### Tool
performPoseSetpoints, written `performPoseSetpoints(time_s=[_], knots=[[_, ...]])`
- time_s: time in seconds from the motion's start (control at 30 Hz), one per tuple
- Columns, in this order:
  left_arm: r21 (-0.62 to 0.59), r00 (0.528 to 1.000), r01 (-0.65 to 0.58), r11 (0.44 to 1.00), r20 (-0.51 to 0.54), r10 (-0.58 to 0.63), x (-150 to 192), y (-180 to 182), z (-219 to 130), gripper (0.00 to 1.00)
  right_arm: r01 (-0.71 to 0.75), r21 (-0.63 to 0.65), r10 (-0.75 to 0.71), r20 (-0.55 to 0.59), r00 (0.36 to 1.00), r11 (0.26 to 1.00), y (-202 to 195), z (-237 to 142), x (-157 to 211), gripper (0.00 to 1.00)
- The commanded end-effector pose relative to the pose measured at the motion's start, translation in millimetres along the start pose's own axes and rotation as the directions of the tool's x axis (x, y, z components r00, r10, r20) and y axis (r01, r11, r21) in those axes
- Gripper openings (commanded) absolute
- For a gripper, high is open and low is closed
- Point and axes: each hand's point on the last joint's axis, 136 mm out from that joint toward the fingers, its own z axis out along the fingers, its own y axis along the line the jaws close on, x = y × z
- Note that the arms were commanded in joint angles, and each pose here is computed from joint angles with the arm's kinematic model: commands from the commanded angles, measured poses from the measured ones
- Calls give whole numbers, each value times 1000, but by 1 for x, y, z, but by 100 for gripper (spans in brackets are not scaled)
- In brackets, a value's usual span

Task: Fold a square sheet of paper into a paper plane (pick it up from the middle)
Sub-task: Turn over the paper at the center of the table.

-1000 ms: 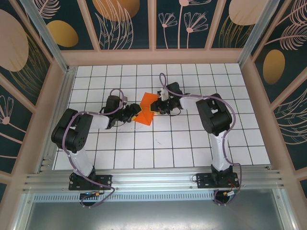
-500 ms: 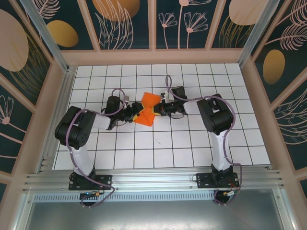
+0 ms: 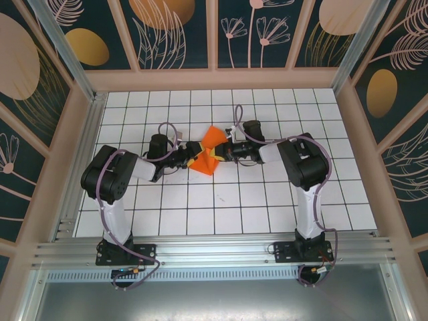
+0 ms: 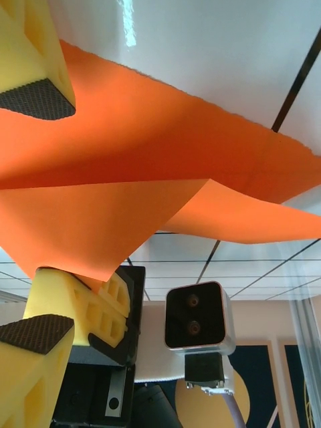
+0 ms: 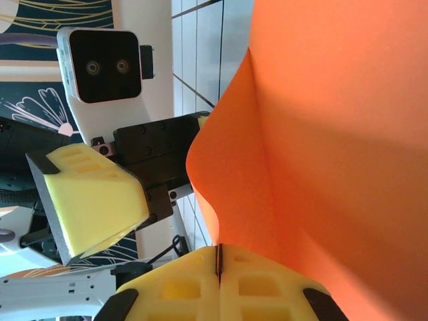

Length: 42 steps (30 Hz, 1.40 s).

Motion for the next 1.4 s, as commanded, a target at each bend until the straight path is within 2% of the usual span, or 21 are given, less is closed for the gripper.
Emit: performPoseSetpoints(time_s=[0.0,0.17,0.33,0.57,0.63,0.77,0.97,1.37], knots=[[40,1000,-18,999,-24,19,7,-4,2,81,77,-77,-77,-4,997,994,32,-9,0,4],[73,998,-62,995,-21,63,4,-24,-3,87,100,-93,-101,-3,995,991,46,-12,1,4],[74,996,-81,994,-33,84,2,-34,-5,88,120,-106,-121,-7,993,987,55,-15,3,4],[242,997,-74,967,-13,80,3,-70,-16,90,118,-115,-121,-22,992,986,58,-13,7,4],[259,997,-77,963,-7,82,3,-74,-18,88,115,-113,-118,-23,993,987,58,-13,8,4],[247,996,-86,965,2,88,3,-74,-20,77,109,-108,-112,-20,994,988,57,-13,7,4],[252,996,-91,963,21,89,1,-80,-24,54,100,-99,-102,-9,995,990,55,-14,4,4],[242,995,-102,965,47,93,-1,-78,-25,44,77,-77,-76,17,997,994,48,-18,0,4]])
